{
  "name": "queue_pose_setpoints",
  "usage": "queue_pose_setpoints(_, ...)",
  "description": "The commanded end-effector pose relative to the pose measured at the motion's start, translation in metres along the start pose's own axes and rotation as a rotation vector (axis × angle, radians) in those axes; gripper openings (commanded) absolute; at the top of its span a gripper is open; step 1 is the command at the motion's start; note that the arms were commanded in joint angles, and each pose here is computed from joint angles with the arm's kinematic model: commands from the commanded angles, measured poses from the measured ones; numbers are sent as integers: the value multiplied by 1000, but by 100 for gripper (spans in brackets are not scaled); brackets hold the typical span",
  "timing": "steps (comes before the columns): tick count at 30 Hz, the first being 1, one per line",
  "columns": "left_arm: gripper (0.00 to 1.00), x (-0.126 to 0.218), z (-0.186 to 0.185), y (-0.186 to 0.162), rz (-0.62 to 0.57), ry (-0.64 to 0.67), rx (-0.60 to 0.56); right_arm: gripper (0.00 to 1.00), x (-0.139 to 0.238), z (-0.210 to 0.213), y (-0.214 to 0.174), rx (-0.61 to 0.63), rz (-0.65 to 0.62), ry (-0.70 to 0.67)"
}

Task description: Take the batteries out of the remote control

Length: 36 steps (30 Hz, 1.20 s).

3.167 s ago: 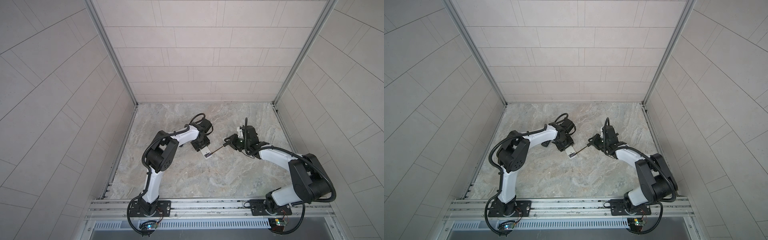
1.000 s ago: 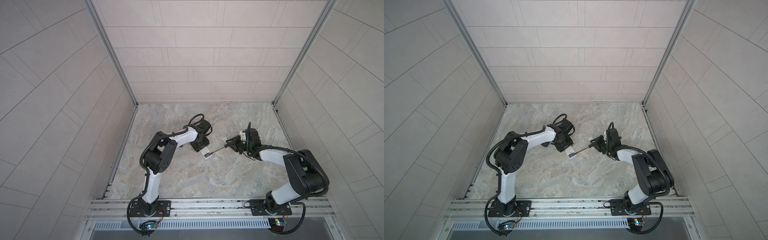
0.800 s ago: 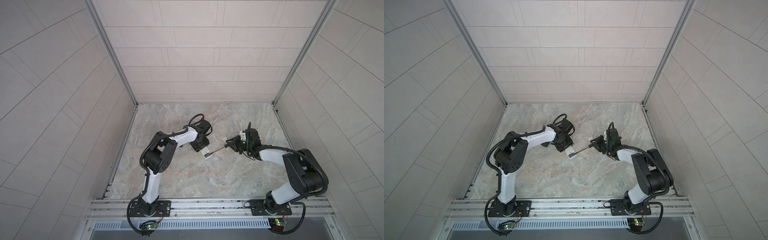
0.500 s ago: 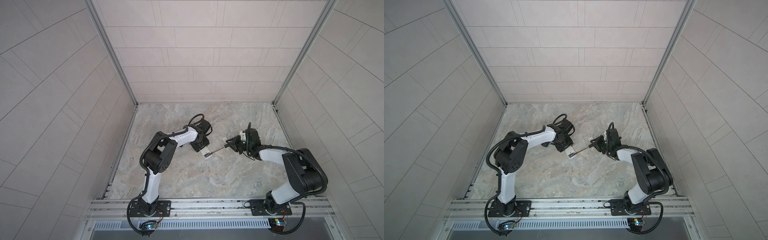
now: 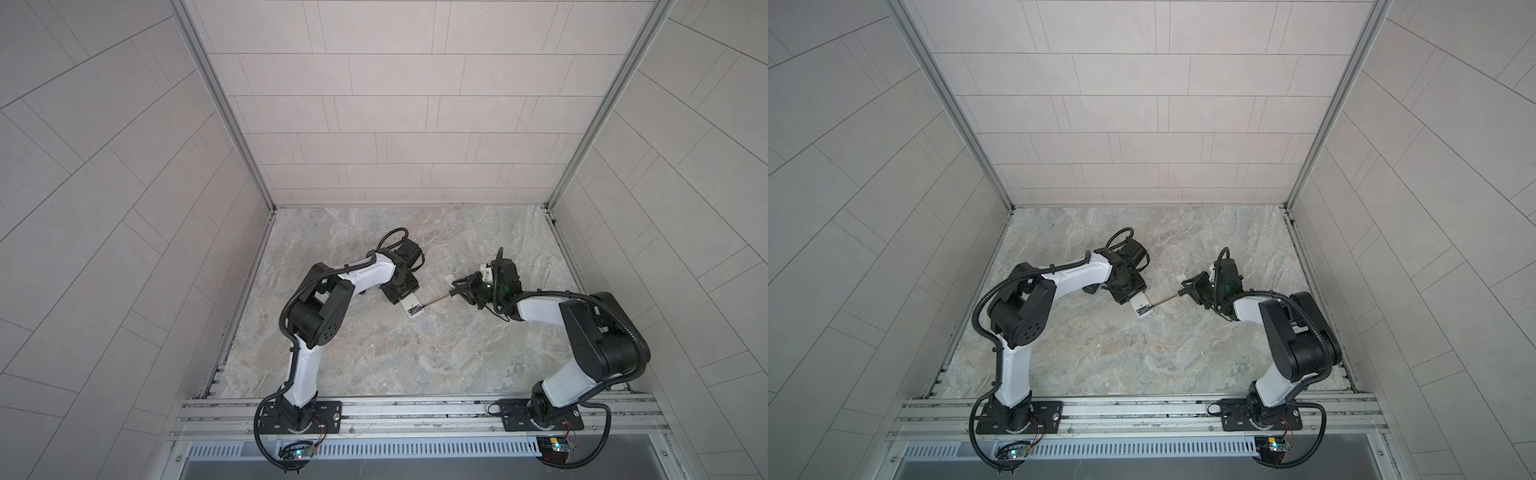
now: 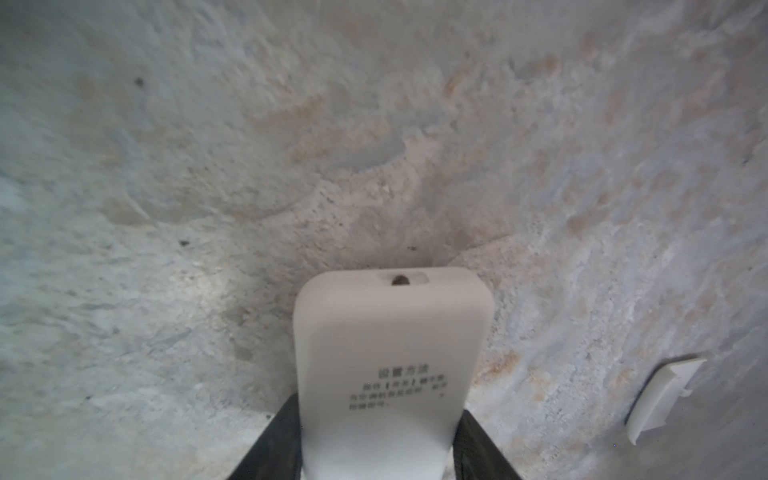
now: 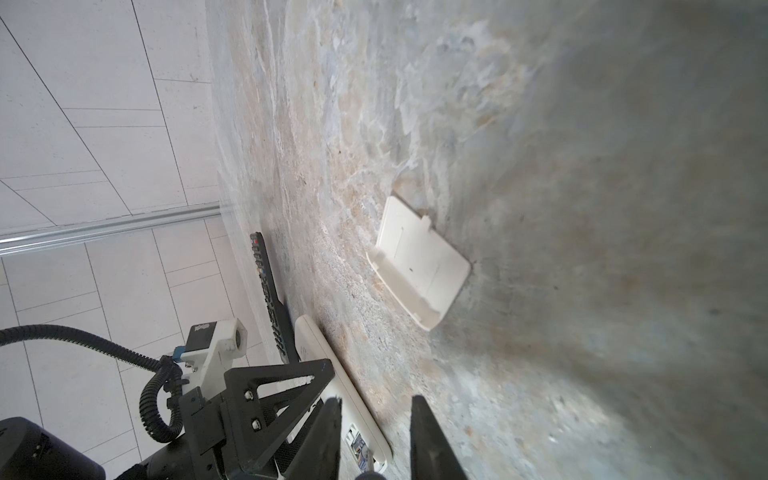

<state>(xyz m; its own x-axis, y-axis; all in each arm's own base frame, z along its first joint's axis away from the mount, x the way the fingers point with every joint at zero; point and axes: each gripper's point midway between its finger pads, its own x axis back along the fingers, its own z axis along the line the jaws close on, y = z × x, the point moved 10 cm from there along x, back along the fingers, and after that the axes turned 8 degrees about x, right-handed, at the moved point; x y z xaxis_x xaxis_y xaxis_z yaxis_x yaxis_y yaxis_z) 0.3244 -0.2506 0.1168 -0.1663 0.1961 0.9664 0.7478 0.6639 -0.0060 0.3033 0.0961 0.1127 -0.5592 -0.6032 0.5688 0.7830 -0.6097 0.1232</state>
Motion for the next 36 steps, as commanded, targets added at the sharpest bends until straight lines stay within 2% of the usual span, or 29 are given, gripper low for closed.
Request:
queue_pose_setpoints(1,38,-23,21,-11,69,103,43,0,-8,-49,-26,-30,64,-240)
queue_pose_setpoints(36,38,-21,23,-10,59,87,59,0,-12,-70,-35,-160,31,-219)
